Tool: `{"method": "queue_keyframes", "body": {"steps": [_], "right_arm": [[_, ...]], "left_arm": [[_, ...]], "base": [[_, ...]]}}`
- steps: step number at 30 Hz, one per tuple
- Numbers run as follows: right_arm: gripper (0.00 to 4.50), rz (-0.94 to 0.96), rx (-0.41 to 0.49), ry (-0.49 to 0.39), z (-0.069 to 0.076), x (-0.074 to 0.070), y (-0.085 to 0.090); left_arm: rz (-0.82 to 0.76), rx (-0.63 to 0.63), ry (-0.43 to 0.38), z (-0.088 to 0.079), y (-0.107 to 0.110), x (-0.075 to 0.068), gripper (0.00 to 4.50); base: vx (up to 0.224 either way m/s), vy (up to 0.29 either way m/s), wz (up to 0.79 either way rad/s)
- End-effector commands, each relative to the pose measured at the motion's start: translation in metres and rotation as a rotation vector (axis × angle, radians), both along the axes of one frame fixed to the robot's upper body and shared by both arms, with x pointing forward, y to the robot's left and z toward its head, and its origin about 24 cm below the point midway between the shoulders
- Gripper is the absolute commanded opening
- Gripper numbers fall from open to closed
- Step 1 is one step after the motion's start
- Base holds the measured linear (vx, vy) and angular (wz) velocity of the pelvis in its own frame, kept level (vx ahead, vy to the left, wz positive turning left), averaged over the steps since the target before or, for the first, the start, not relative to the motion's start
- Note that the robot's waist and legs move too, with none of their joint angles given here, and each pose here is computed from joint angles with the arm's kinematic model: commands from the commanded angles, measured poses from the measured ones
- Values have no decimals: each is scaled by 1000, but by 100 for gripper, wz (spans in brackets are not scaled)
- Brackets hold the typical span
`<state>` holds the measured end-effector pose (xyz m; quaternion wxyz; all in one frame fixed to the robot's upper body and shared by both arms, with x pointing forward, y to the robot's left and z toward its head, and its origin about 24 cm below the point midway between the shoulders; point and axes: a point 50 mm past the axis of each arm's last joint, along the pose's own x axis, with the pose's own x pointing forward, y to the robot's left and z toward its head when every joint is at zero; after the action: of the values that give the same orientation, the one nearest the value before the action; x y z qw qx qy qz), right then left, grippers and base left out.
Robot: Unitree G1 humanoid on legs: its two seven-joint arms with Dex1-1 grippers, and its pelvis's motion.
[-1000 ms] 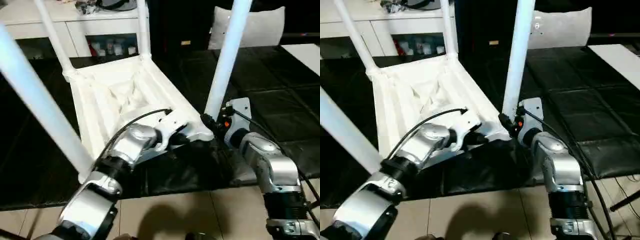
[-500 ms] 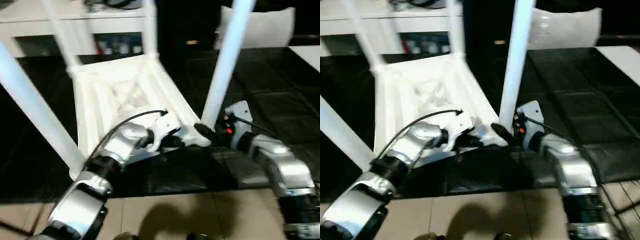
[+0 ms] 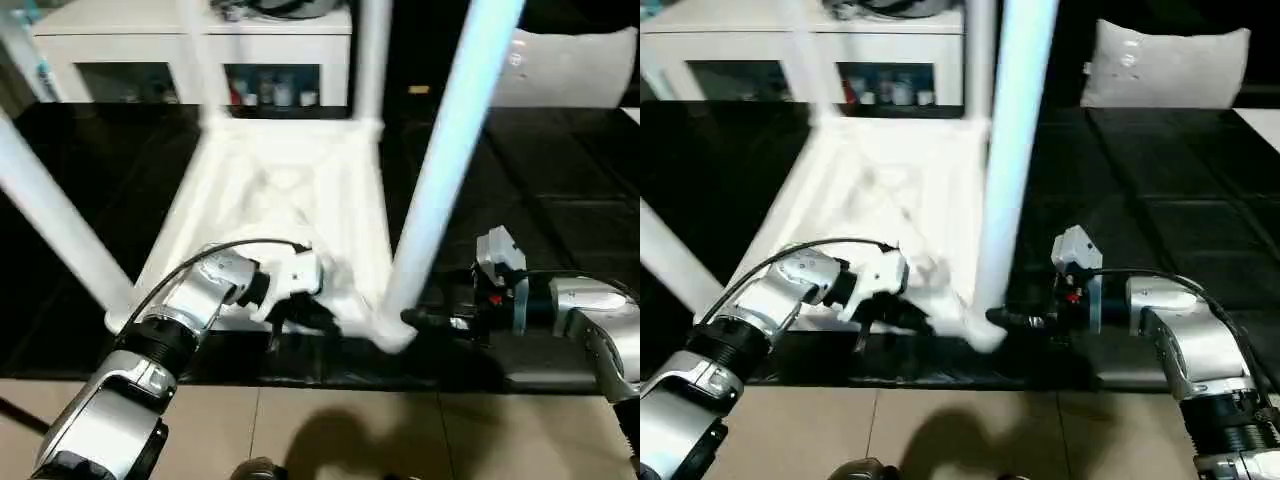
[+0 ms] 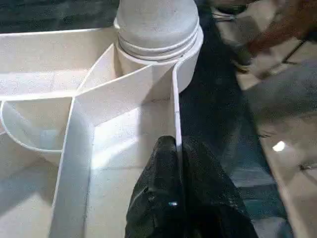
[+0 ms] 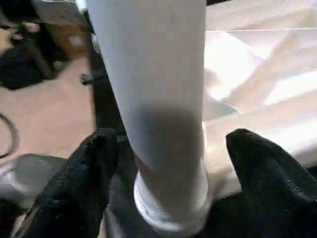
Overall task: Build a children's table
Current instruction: Rotate leg to tighten
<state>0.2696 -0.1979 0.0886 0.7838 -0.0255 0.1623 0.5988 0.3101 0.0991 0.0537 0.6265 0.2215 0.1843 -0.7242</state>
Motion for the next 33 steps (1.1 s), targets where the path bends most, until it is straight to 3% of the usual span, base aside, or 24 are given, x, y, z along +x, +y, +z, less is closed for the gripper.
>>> {"method": "queue_keyframes", "body": {"steps": [1,14,22,25,31,33], "right_arm": [[352,33,4,10,2,-1,0],[233,121,5,71,-7,-9,6],[196,93,47,93,-11,-12,9],[193,-17,78,96,-13,-10,14],[193,-314,-9,53,-23,9,23],[191,-420,0,60,-25,16,30]], "left_arm": [[-108,-13,-35,10,-11,-4,0],[-114,2,-52,11,-11,0,0],[-72,-1,-38,8,-11,0,0],[4,-19,-23,8,-16,4,0],[152,-65,-24,14,-33,14,0],[206,-97,-28,16,-45,16,0]], "base": [[0,0,0],[0,0,0],[0,0,0],[0,0,0],[0,0,0],[0,0,0]]}}
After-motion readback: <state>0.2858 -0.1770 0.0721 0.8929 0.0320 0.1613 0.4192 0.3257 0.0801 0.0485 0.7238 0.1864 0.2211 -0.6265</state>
